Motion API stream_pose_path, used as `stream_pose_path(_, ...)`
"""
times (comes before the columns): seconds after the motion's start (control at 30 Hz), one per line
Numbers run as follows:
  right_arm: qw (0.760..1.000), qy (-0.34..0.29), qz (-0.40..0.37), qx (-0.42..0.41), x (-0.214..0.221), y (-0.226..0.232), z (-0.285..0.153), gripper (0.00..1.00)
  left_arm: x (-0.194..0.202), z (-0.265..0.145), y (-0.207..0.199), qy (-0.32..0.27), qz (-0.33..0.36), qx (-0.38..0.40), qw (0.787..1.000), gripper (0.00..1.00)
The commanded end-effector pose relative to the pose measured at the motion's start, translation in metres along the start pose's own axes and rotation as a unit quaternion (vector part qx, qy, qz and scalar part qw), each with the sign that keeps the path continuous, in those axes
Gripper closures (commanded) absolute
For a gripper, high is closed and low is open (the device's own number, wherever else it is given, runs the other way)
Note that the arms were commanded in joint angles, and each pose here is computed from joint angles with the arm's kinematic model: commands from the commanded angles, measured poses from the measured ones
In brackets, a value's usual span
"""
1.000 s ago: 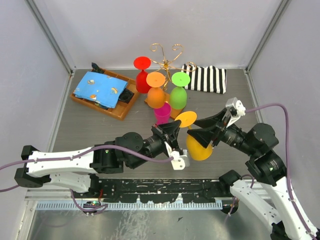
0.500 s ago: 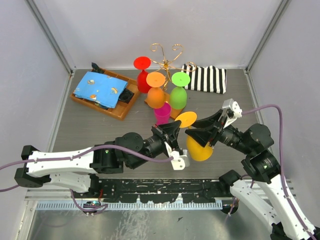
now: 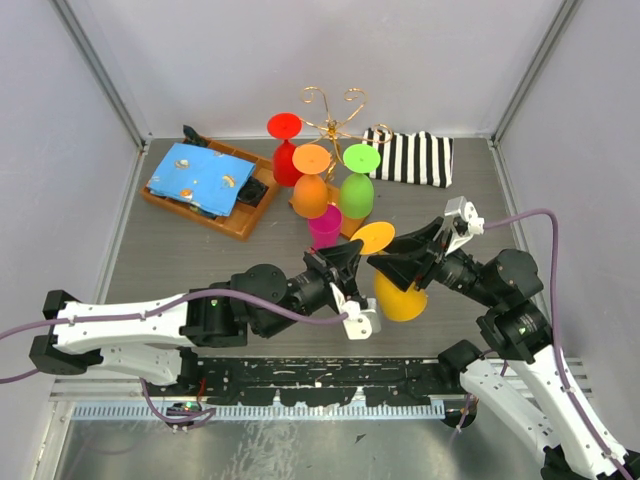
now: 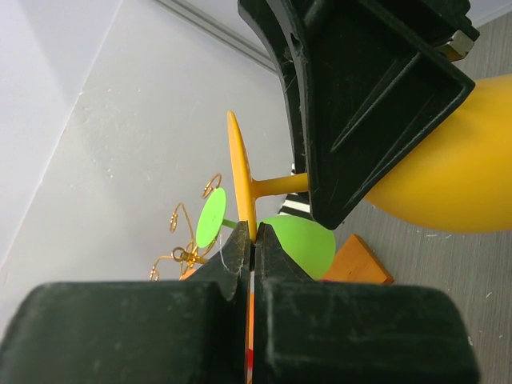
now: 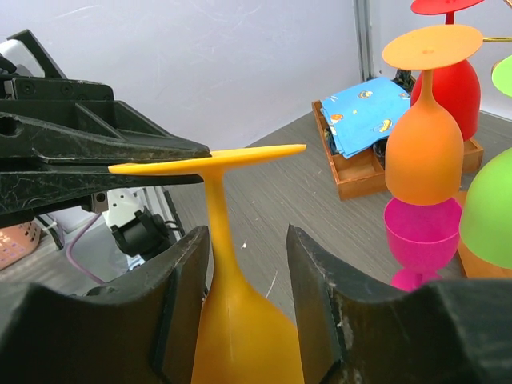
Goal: Place the wine glass upside down on the wine glass rack
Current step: Adjust the wine glass.
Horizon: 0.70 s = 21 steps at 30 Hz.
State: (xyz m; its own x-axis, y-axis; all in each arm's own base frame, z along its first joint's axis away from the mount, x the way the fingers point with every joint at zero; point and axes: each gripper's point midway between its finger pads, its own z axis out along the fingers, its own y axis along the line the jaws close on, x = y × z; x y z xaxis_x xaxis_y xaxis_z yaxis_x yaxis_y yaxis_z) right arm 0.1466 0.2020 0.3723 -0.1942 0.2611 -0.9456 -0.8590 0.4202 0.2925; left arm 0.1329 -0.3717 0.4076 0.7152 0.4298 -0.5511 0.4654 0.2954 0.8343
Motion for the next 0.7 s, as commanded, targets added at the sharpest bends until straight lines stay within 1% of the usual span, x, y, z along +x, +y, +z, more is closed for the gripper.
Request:
stream_pose_path(0.0,0.999,-0.036,-0.013,-0.022,-0.0176,0.0094,0.0017,0.50,-0.0135,-0.0007,0.0165,-0.014,-0.019,-0.021,0.999,1.00)
stream_pose_path(0.03,0.999,-0.036,-0.013,-0.023,-0.0175,0.0098,0.0020,0.51,-0.0135,-0.0005,0.0162,-0.014,-0.020,-0.021,0.999,1.00)
stream_pose_path(0.13,0.999,-0.037,-0.012,-0.026,-0.0173,0.0106,0.0021,0.59,-0.0137,-0.0002,0.0152,-0.014,-0.020,-0.020,1.000,1.00)
stream_pose_path(0.3,0.999,-0.036,-0.009,-0.028,-0.0153,0.0103,0.0024,0.77,-0.0130,0.0001,0.0146,-0.013,-0.020,-0.020,1.000,1.00)
stream_pose_path(0.47,0.999,-0.037,-0.007,-0.024,-0.0141,0.0086,0.0025,0.97,-0.0125,0.0000,0.0148,-0.012,-0.021,-0.021,0.999,1.00)
stream_pose_path(0.53,0.999,-0.038,-0.003,-0.019,-0.0149,0.0071,0.0028,0.99,-0.0124,-0.0003,0.0141,-0.011,-0.021,-0.021,0.999,1.00)
stream_pose_path(0.57,0.999,-0.039,-0.003,-0.019,-0.0162,0.0075,0.0028,0.99,-0.0122,-0.0004,0.0144,-0.010,-0.021,-0.022,1.000,0.96)
stream_pose_path(0.67,0.999,-0.042,-0.002,-0.020,-0.0195,0.0088,0.0030,0.99,-0.0109,-0.0004,0.0144,-0.008,-0.020,-0.023,0.999,0.66)
